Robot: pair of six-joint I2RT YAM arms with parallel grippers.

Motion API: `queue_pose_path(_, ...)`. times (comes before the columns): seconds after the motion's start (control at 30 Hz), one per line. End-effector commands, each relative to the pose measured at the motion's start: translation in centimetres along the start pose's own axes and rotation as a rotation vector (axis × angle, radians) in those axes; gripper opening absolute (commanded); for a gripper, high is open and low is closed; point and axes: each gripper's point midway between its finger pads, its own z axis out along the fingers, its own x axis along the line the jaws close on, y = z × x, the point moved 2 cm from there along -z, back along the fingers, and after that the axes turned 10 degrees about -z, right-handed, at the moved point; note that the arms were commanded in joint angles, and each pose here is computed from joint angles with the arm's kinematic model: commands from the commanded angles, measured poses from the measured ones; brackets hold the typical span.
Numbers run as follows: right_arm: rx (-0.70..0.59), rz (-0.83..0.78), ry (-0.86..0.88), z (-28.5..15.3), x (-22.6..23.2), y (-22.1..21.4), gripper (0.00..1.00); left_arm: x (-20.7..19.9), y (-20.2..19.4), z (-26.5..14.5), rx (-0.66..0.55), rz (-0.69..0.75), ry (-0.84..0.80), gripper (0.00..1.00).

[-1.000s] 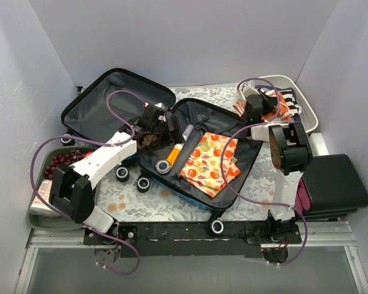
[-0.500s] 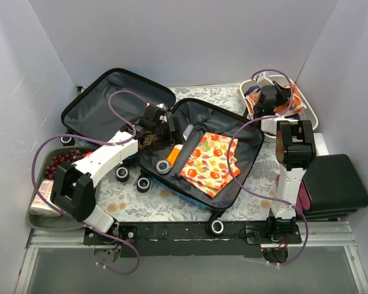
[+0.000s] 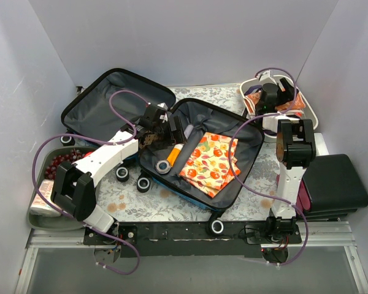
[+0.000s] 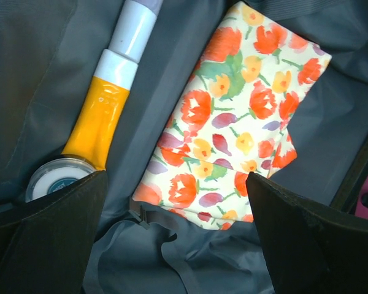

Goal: Open, take out, and arrange the luggage

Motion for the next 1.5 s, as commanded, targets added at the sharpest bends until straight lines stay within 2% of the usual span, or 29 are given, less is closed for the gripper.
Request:
queue_pose_path(0.0,-0.008,0.222,-0.047,-0.5,-1.8,0.9,0.83,-2.5,0.9,-1.0,-0.015,-0.005,-0.106,0.98)
queue_pose_path(0.17,-0.039,0.424,-0.016,-2.3,-2.2,0.9,0.88,-3.1,0.5,-1.0,0.004,-0.016,-0.149,0.98)
queue_pose_path(0.37,-0.084,0.592,0.096,-4.5,-1.0,1.5,0.94,-3.3,-0.3,-1.4,0.015,-0.039,-0.195,0.98)
queue_pose_path(0.53,-0.262,0.769,0.118,-7.1,-2.9,3.6,0.96,-3.6,-0.8,-1.9,0.026,-0.038,-0.215,0.98)
queue_pose_path(0.67,-0.296,0.795,0.183,-8.8,-2.1,5.0,0.97,-3.3,-1.6,-1.6,0.039,-0.033,-0.206,0.98)
queue_pose_path(0.77,-0.378,0.767,0.247,-11.3,-1.3,6.2,0.97,-3.2,-1.8,-1.6,0.038,-0.027,-0.203,0.98)
queue_pose_path(0.9,-0.361,0.711,0.311,-14.0,0.3,6.9,0.98,-3.3,-1.6,-2.2,0.025,-0.009,-0.213,0.98)
queue_pose_path(1.03,-0.408,0.597,0.482,-18.7,2.1,8.7,0.97,-2.9,-1.6,-2.6,0.001,-0.006,-0.200,0.98)
queue_pose_path(1.07,-0.466,0.574,0.551,-20.0,1.9,9.9,0.97,-2.2,-1.5,-2.6,-0.010,-0.017,-0.157,0.98)
queue_pose_path(1.1,-0.424,0.477,0.687,-21.3,4.0,8.8,0.97,-2.1,-1.4,-2.7,-0.010,-0.018,-0.145,0.98)
queue_pose_path(1.13,-0.412,0.484,0.776,-22.5,4.3,8.9,0.96,-2.0,-1.5,-2.8,-0.008,-0.016,-0.139,0.98)
queue_pose_path(1.17,-0.453,0.474,0.898,-24.1,4.4,10.2,0.96,-1.7,-1.6,-2.9,-0.006,-0.018,-0.126,0.98)
queue_pose_path(1.2,-0.348,0.379,1.024,-25.6,6.3,7.6,0.93,-1.7,-1.6,-3.3,-0.011,-0.014,-0.133,0.98)
queue_pose_path(1.23,-0.318,0.364,1.090,-26.7,6.5,7.0,0.91,-1.4,-1.8,-3.3,-0.009,-0.013,-0.130,0.98)
queue_pose_path(1.27,-0.349,0.345,1.227,-28.9,7.1,7.0,0.91,-1.4,-1.7,-3.6,-0.019,-0.012,-0.131,0.98)
queue_pose_path(1.37,-0.342,0.205,1.444,-32.7,7.9,4.2,0.91,-0.9,-1.5,-4.0,-0.043,-0.008,-0.111,0.98)
queue_pose_path(1.47,-0.340,0.057,1.569,-34.2,8.3,2.4,0.91,-0.3,-1.8,-3.9,-0.036,0.008,-0.092,0.98)
